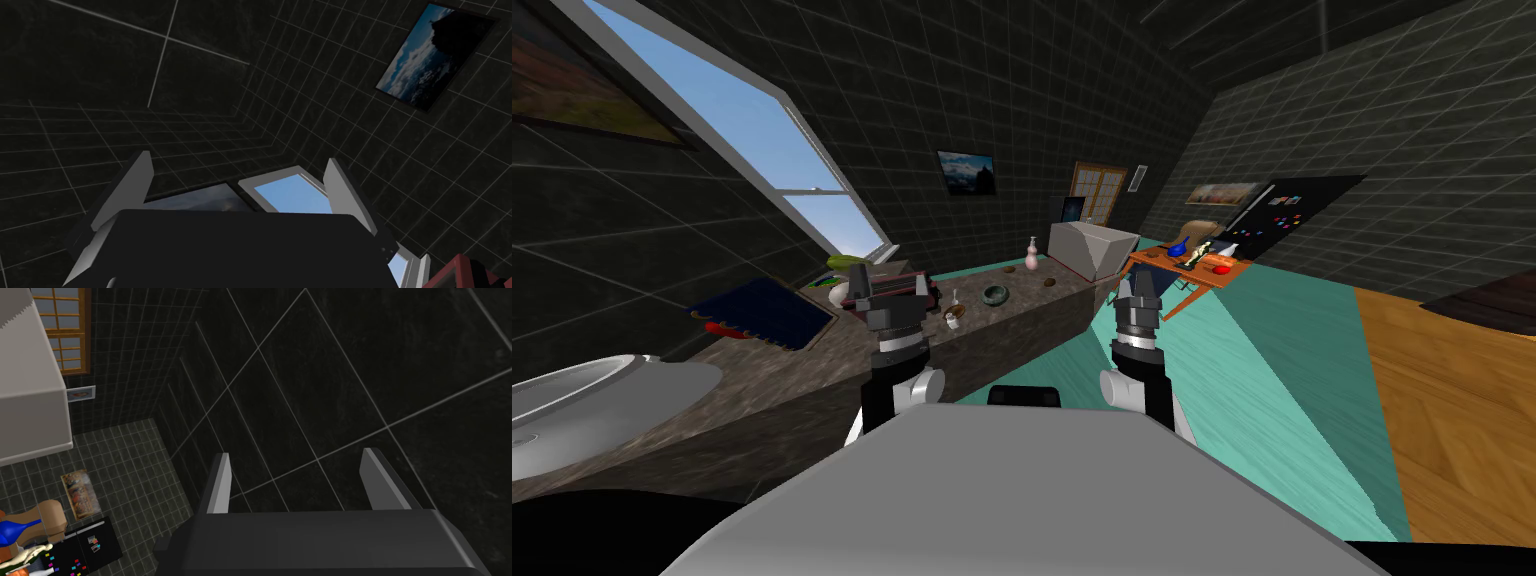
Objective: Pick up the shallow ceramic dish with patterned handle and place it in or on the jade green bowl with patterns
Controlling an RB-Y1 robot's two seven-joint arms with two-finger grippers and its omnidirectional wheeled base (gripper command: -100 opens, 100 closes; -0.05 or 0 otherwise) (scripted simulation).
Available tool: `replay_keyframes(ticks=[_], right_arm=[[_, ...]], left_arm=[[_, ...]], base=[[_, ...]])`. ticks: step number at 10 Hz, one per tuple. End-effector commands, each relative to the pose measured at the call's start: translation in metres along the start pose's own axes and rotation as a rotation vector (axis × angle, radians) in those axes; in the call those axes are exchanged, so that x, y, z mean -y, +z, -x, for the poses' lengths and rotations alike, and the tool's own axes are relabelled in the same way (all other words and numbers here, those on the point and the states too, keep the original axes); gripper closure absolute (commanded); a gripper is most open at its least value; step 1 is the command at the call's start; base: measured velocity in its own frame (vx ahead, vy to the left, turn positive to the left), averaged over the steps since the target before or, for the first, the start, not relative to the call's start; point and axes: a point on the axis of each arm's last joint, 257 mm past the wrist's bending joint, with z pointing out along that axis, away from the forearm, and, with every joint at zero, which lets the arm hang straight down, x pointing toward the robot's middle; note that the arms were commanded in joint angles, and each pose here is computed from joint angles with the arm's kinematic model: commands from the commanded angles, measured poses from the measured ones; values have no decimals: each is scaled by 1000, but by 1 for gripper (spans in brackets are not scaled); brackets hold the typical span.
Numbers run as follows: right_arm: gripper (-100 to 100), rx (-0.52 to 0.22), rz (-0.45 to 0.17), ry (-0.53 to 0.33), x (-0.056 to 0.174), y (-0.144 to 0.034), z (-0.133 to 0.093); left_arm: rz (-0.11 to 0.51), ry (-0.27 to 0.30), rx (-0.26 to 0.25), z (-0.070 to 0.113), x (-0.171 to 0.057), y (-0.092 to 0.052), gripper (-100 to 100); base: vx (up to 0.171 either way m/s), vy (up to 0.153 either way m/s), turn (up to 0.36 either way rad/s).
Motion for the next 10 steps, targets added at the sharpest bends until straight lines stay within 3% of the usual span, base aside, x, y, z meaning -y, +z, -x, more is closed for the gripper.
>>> replay_keyframes(ticks=[1,6,10], right_arm=[[0,0,0,0,0,0,0],[0,0,0,0,0,0,0],[0,0,0,0,0,0,0]], left_arm=[[26,8,-33,-3,-6,0,-100],[176,45,-139,-8,-40,-2,-100],[283,65,-167,-4,-65,-7,-100]], base=[[-2,7,26],[-2,33,67],[-6,38,63]])
